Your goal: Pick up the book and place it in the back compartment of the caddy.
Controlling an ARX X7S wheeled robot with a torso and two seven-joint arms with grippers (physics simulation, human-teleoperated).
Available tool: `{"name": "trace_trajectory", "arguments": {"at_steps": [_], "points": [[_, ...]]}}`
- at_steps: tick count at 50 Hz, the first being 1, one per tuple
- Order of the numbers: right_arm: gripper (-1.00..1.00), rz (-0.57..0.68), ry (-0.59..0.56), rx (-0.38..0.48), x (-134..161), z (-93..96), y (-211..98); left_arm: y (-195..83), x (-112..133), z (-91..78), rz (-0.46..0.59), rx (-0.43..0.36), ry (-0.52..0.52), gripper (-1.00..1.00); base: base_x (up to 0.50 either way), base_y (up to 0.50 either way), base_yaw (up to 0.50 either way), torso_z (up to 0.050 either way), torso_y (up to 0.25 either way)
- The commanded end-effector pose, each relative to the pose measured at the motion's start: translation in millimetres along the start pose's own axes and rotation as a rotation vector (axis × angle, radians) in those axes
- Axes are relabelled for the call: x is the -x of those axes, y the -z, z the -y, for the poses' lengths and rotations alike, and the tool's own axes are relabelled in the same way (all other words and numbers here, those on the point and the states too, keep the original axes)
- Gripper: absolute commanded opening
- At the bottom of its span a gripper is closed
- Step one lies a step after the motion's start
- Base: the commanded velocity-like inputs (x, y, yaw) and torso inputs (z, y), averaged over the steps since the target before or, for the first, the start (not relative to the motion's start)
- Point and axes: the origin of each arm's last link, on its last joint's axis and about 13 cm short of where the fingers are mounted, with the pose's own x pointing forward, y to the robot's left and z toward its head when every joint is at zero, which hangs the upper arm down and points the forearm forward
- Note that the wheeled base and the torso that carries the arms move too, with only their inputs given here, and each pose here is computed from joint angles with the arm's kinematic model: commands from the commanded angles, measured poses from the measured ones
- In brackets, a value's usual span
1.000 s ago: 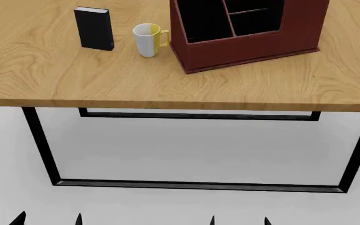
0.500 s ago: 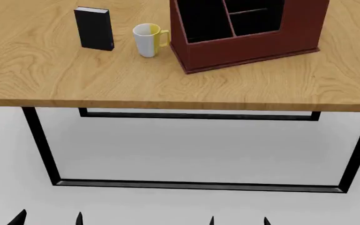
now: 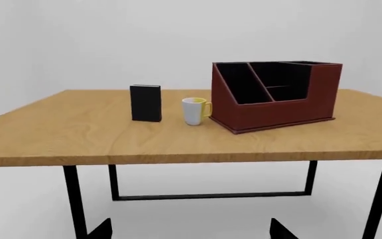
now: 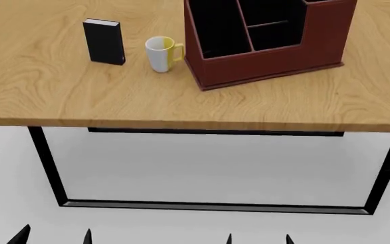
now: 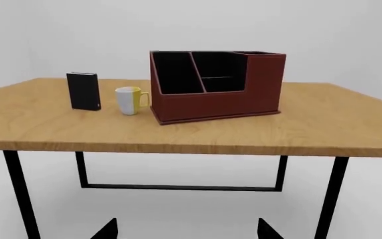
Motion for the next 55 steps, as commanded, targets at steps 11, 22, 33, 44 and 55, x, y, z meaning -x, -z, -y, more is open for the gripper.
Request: {"name": "trace_trajectory", "arguments": {"at_steps": [11, 22, 33, 44, 55], "points": [[1.0, 0.007, -0.003, -0.003, 0.5, -0.6, -1.7, -1.4, 0.7, 0.7, 0.009, -0.022, 0.022, 1.0, 0.0, 0.0, 0.0, 0.05, 0.0], [1.0, 0.02, 0.004, 0.001, 0.8, 1.1, -6.7, -8.1, 2.4, 1.3, 0.036, 0.003, 0.02, 1.0, 0.0, 0.0, 0.0, 0.05, 0.0], [1.0, 0.101, 0.081, 0.046, -2.9, 17.8, -37.3, -30.9, -13.2, -0.8, 0.048, -0.028, 0.036, 1.0, 0.0, 0.0, 0.0, 0.005, 0.0], [1.0, 0.184, 0.153, 0.104, -8.4, 32.0, -73.4, -56.6, -26.8, -4.8, 0.078, -0.032, 0.04, 1.0, 0.0, 0.0, 0.0, 0.0, 0.0], [1.0, 0.278, 0.217, 0.15, -6.0, 44.9, -114.1, -77.5, -32.3, -9.4, 0.069, -0.042, 0.049, 1.0, 0.0, 0.0, 0.0, 0.0, 0.0]]}}
